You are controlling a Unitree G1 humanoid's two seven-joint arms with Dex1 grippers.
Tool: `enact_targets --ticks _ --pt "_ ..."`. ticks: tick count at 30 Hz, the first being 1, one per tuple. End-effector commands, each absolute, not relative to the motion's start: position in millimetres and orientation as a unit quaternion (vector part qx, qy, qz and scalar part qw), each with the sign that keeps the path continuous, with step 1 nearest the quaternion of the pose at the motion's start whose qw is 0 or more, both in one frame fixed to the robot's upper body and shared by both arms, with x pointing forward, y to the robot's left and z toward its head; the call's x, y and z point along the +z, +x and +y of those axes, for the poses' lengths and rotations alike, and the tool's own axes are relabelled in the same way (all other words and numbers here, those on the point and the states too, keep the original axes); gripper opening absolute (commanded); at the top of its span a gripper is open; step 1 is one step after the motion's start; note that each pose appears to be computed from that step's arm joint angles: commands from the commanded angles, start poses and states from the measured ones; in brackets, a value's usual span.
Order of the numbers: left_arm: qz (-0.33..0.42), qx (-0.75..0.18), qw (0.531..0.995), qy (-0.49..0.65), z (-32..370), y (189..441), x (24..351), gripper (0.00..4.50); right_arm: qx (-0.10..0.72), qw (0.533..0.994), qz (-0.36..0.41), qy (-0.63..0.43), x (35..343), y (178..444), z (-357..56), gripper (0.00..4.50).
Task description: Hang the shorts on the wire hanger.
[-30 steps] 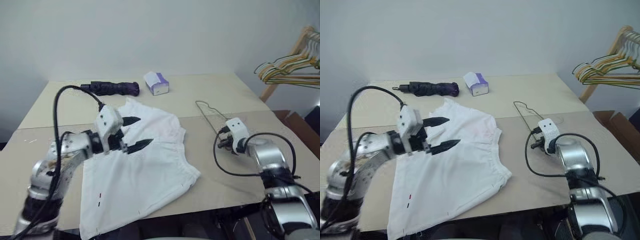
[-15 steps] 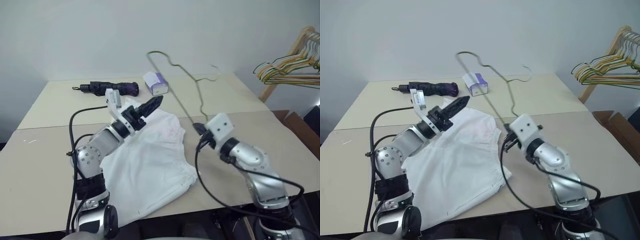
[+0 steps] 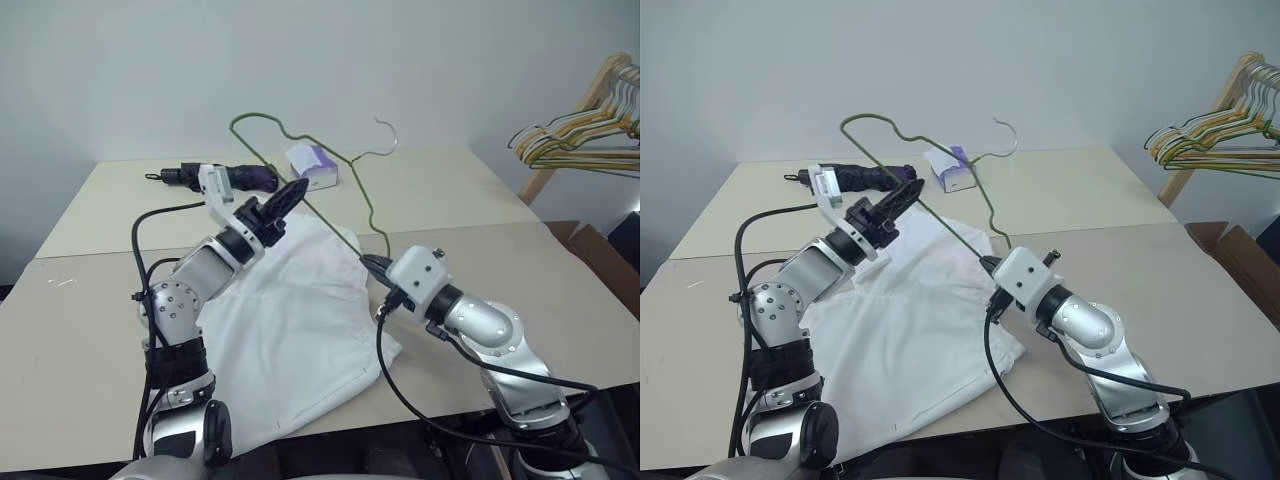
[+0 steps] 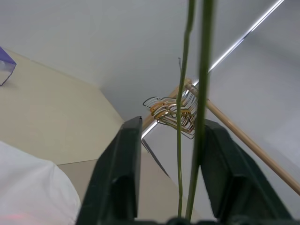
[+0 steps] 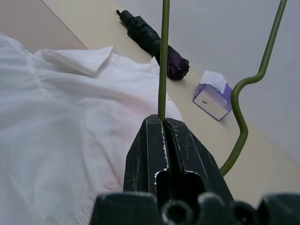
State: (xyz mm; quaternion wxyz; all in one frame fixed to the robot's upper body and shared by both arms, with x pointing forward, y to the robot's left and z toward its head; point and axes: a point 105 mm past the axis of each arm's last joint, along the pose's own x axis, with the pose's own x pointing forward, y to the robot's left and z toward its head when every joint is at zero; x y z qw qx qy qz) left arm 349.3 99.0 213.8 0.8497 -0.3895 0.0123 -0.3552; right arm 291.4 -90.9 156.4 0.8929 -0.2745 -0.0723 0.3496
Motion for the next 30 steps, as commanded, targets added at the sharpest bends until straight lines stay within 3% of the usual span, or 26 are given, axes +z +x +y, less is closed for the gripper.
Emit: enact_targets --ticks 1,3,6,9,14,19,22,26,30 --pt "-0.010 -0.360 0.848 -0.389 99 351 228 0.50 0.354 0.885 -0.104 -0.285 166 288 -86 0.00" --pt "-0.010 -0.358 0.848 -0.390 100 351 228 0.07 0.350 0.885 -0.104 -0.288 166 290 -87 0.00" --pt "-0.017 -0.364 0.850 -0.381 99 348 228 0.07 0.351 0.880 -0.105 -0.301 165 291 -85 0.00" --pt "-0.034 -0.386 0.852 -0.352 95 341 233 0.00 0.355 0.877 -0.103 -0.306 163 291 -84 0.75" --pt "-0.060 -0.395 0.858 -0.322 98 339 237 0.00 0.349 0.873 -0.122 -0.319 169 291 -85 2.47" --pt "-0.085 -0.401 0.856 -0.315 110 341 246 0.00 0.381 0.891 -0.132 -0.206 187 282 -94 4.12" --pt "-0.107 -0.460 0.835 -0.284 116 326 259 0.00 0.445 0.887 -0.052 -0.110 188 281 -111 4.12" --pt "-0.153 -0.578 0.773 -0.212 125 287 278 0.00 0.560 0.826 0.057 -0.037 188 270 -129 4.12" --pt "-0.174 -0.620 0.741 -0.190 136 275 288 0.00 0.626 0.771 0.117 0.023 193 269 -135 4.12"
